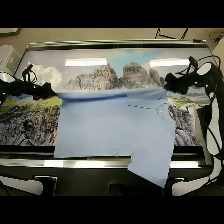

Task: Fold the clothes and pants, and hang the long-sleeved shirts on hangers.

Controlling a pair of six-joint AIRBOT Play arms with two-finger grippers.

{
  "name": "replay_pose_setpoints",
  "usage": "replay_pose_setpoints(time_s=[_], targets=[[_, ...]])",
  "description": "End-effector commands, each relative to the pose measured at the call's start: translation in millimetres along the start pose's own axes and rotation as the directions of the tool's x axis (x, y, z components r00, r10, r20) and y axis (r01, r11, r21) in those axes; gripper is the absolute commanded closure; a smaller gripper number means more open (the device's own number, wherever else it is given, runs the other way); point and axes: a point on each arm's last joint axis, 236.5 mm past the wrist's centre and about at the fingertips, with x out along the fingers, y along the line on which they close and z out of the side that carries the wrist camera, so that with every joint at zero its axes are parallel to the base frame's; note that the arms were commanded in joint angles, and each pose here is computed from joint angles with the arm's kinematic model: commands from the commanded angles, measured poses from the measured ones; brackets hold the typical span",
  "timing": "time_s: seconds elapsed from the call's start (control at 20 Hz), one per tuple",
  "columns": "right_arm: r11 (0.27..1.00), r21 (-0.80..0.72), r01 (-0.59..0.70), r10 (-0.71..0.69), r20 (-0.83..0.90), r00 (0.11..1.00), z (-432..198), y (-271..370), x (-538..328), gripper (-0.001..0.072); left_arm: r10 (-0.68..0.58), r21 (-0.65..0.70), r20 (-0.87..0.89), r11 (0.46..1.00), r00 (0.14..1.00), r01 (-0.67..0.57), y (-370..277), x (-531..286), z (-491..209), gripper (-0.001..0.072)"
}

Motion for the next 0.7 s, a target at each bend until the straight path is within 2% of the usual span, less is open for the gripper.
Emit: replay_pose_setpoints(time_s=[0.0, 0.25, 0.65], targets=[[0.981, -0.074, 0.181, -0.196, -0.392, 0.899, -95.0, -48.5, -24.8, 0.0663, 0.006, 0.016, -0.347, 1.0, 0.938, 0.0, 2.8, -6.4, -88.7, 0.0681], [0.972, 0.035, 0.232, -0.19, -0.461, 0.867, -129.3, -70.9, 13.9, 0.0663, 0.01, -0.019, -0.482, 1.0, 0.876, -0.023, 22.8, 19.4, -141.3, 0.0682], [0.964, 0.067, 0.255, -0.195, -0.471, 0.86, -138.6, -78.7, 24.6, 0.0662, 0.06, -0.03, -0.411, 0.996, 0.91, -0.079, 47.6, 27.4, -129.1, 0.0682]])
